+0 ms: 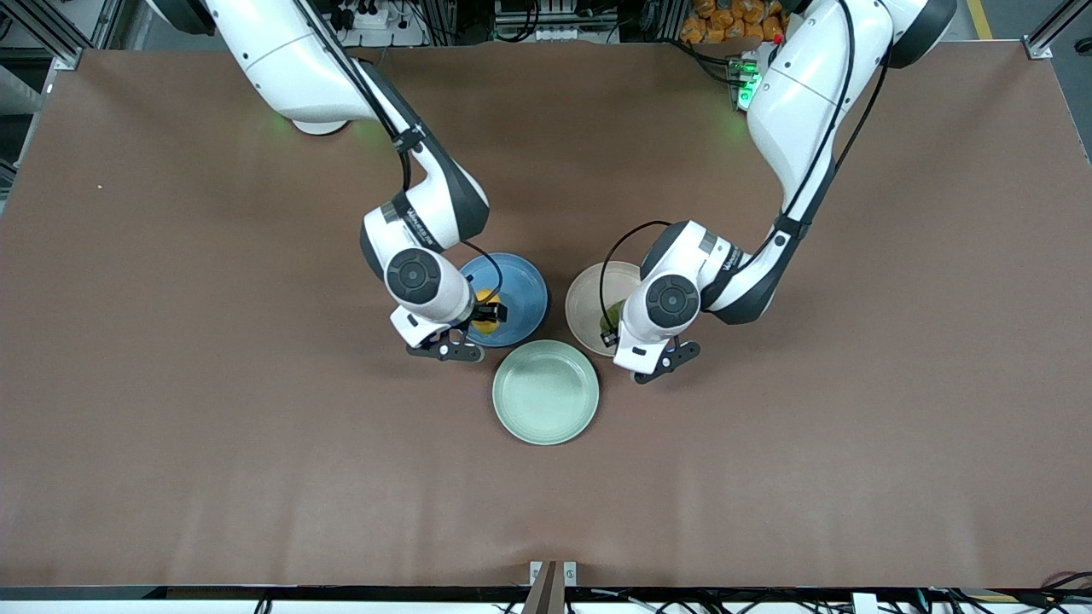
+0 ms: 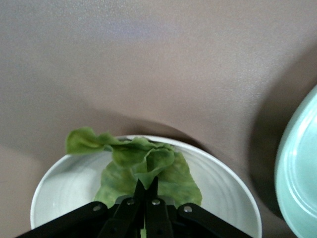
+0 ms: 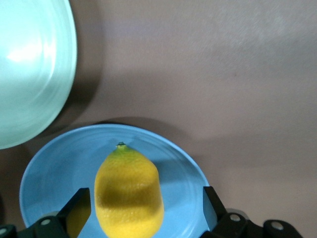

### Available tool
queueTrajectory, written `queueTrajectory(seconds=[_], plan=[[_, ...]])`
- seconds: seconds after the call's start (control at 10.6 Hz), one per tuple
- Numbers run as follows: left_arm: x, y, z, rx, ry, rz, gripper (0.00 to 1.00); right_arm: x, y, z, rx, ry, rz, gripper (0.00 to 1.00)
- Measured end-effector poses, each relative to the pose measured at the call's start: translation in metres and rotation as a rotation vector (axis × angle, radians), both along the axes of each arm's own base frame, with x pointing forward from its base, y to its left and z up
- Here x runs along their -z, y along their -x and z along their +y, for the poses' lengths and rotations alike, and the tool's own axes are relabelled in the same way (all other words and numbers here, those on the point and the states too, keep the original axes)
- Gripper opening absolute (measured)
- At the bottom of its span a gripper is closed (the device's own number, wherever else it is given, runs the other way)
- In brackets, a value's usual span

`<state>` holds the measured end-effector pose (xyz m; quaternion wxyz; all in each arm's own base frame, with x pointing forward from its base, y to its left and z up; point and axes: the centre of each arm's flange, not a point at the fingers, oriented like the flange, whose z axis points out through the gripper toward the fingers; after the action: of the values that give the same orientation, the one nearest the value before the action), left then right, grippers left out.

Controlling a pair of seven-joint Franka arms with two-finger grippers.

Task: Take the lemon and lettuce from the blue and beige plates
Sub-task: 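Close the left gripper on the lettuce while the right gripper grasps the lemon, then carry the lettuce off the plate while the right gripper lifts the lemon away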

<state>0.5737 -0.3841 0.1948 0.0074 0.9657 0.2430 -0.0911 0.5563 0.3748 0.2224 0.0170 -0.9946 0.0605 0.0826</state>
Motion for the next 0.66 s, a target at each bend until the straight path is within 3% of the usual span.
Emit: queueTrajectory(seconds=[0.28, 0.66], plan=[[-0.043, -0.012, -0.008, -0.045, 0.007, -0.028, 0.02, 0.019, 0.016, 0.016, 0.02, 0.006, -0.02, 1.0], [-0.151, -0.035, 0.028, -0.09, -0.012, -0.077, 0.02, 0.04, 0.027, 0.028, 0.031, 0.036, -0.041, 1.0]])
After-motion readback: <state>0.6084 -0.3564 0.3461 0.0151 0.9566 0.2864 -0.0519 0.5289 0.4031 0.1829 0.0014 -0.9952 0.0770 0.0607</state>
